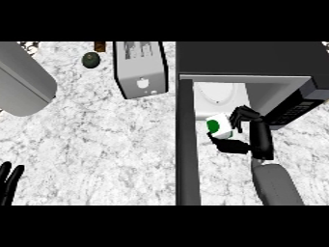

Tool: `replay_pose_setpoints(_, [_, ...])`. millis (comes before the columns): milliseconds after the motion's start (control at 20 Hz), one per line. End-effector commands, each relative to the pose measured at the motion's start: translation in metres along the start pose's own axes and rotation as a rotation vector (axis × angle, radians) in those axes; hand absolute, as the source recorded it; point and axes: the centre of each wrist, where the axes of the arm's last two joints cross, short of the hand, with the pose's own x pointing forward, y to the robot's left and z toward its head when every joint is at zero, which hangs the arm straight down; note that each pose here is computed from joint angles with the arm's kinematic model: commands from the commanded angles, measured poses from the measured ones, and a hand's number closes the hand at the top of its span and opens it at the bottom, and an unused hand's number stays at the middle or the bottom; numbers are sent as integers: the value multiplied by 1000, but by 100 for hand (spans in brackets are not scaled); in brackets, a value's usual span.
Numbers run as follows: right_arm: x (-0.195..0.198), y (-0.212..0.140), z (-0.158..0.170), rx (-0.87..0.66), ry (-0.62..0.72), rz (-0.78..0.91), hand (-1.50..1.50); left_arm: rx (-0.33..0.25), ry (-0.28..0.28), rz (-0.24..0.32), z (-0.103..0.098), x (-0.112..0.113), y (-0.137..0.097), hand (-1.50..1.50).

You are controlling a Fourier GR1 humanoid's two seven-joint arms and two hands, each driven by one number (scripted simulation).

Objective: Pick up the milk, place it into the microwave and close the microwave

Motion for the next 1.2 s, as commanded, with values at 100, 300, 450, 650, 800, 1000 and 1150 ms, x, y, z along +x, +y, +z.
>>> replay_pose_setpoints(100, [5,-10,-75,-24,36,97,150,2,-1,10,-8,0,3,-150])
replay_pose_setpoints(300, [-5,-23,-95,-65,72,158,150,-14,-7,23,-1,-17,6,-150])
replay_pose_setpoints(450, [-5,-19,-107,-127,104,240,150,-57,-4,18,-5,-3,9,-150])
replay_pose_setpoints(650, [-7,-47,-116,-247,94,319,150,-38,-22,1,-18,-8,7,-150])
replay_pose_setpoints(800, [-4,-55,-120,-313,12,438,150,-29,-4,-19,-10,-8,7,-150])
replay_pose_setpoints(1000, [-13,-36,-114,-162,22,559,-150,-35,28,-42,-12,-15,13,-150])
replay_pose_setpoints(1150, [-9,-29,-120,-96,32,560,-150,-52,7,-44,-16,-18,6,-150])
